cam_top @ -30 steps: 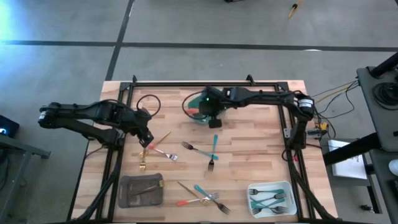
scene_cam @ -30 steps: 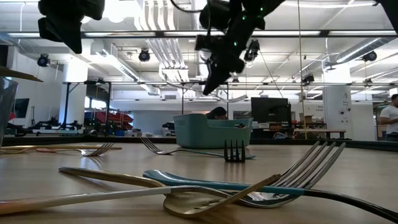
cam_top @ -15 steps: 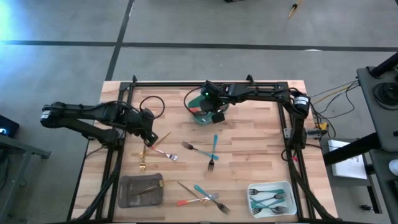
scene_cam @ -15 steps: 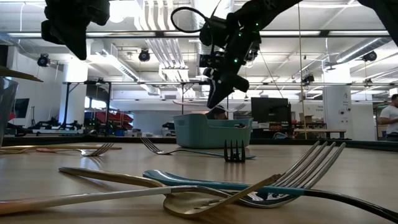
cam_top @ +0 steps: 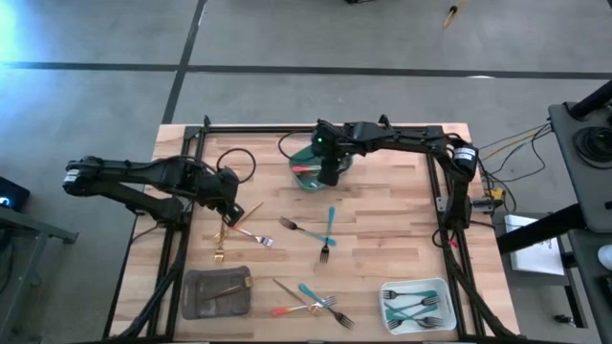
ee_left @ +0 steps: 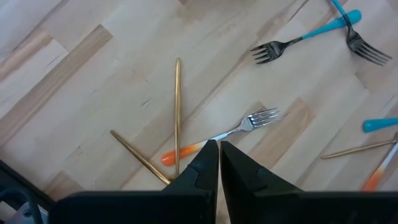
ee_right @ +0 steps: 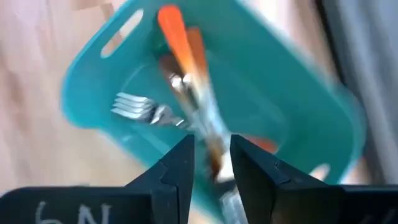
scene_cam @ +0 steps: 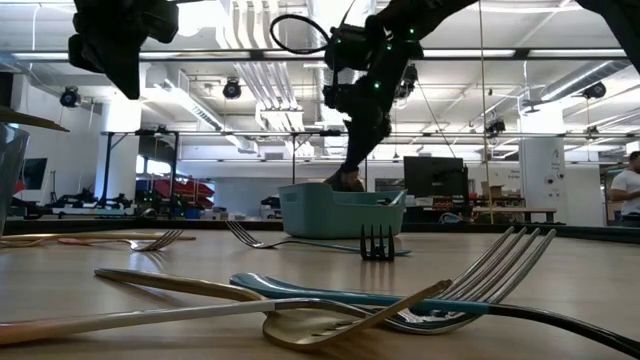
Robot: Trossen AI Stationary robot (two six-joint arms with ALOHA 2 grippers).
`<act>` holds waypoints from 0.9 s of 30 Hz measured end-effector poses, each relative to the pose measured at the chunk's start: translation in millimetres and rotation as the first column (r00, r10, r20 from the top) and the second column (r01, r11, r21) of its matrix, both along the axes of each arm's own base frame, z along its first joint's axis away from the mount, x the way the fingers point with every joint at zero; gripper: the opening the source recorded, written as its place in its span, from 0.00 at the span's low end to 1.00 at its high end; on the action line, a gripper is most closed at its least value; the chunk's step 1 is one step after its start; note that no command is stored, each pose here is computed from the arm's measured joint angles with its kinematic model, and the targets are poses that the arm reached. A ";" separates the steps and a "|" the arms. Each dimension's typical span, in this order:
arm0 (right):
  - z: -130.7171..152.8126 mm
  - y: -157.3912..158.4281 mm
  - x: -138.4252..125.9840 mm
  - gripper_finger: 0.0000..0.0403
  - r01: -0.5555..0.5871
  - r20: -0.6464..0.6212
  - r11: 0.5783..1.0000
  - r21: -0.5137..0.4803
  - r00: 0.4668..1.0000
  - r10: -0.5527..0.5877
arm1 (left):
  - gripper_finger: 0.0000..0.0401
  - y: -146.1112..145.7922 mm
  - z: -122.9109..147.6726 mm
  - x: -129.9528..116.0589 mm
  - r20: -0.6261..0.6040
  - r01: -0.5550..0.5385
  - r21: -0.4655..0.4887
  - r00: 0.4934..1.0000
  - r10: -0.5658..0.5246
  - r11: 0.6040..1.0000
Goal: Sort silverware by color (type)
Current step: Put the blue fork into the white bin
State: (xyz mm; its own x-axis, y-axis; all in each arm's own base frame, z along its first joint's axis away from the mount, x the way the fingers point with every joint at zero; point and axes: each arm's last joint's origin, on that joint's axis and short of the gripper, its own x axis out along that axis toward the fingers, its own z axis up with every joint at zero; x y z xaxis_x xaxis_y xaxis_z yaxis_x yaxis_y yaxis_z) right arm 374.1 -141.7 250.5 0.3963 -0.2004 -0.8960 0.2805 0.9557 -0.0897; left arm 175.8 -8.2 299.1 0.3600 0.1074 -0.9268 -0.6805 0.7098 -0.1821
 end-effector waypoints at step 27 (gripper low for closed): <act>-24.2 151.9 9.8 0.19 0.580 -0.097 0.759 0.295 0.809 -0.580 | 0.00 0.0 0.0 -0.1 -0.026 0.169 0.063 0.985 -0.168 0.984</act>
State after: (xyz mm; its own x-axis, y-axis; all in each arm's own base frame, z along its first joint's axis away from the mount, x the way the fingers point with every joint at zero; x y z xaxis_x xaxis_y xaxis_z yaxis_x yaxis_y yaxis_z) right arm 383.9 10.2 226.4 0.2918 -0.1182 -0.9491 0.7899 0.5893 0.1695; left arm 175.7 -8.2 299.1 0.3590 0.1071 -0.9272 -0.5533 0.8244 -0.1190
